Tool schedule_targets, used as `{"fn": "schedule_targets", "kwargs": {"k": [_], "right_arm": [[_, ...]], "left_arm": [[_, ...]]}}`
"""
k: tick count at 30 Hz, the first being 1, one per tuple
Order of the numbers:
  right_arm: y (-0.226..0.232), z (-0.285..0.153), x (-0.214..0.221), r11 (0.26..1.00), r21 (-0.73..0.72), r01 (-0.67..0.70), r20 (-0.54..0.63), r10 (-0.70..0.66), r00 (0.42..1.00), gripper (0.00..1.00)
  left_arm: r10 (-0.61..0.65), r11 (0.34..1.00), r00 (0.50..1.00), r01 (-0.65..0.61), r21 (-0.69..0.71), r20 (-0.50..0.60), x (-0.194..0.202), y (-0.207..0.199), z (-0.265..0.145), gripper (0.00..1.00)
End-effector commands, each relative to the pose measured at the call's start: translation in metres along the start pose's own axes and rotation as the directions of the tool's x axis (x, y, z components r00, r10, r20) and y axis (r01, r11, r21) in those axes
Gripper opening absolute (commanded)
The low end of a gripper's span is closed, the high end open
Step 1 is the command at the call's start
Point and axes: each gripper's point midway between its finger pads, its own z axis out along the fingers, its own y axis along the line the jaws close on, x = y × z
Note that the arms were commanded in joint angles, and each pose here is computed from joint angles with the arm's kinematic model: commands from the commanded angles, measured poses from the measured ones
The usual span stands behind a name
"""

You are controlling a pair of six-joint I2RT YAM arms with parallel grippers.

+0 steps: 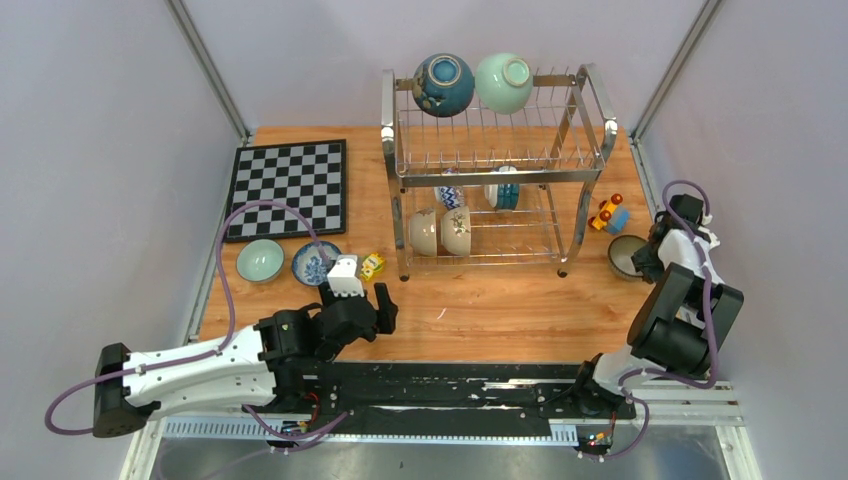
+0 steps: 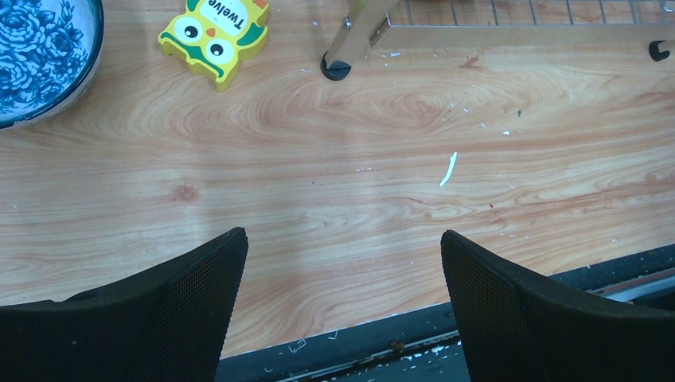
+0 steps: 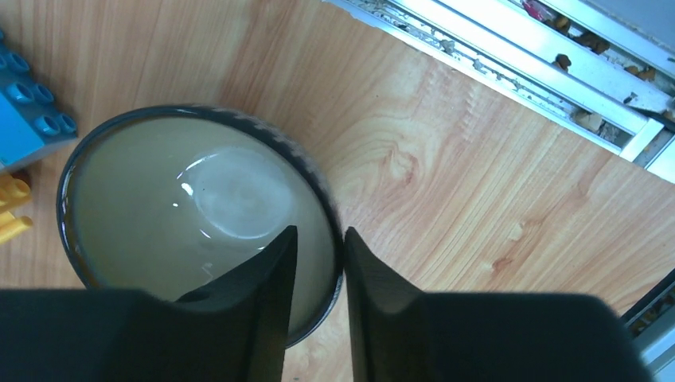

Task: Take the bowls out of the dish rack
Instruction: Place the bowl at the center of the board.

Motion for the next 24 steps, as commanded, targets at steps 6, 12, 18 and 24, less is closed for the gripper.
{"fn": "schedule_targets", "kwargs": {"k": [6,12,18,24], "right_arm": [[-0.008,0.0,0.007,1.0,0.006,0.014,-0.026,-0.014,1.0,0.48],[-0.004,-0.018,0.001,0.999,-0.031,0.045,-0.009,-0.045,0.999,0.64],[0.03,-0.074,-0.028,0.983,-0.174,0.051,0.128,-0.028,0.991,0.69],[0.062,-0.146,-0.045,0.952,-0.268,0.146,0.304,-0.06,0.951,0.69]], "left_arm": [[-0.003,0.999,1.0,0.004,-0.041,0.031,-0.003,0.011,0.0,0.93],[-0.001,0.999,0.999,0.003,-0.046,0.048,-0.007,0.015,-0.004,0.93],[0.001,0.999,0.994,0.004,-0.043,0.105,-0.03,0.014,-0.014,0.98],[-0.018,0.998,0.985,0.027,-0.049,0.17,-0.053,0.022,-0.028,1.0]]}}
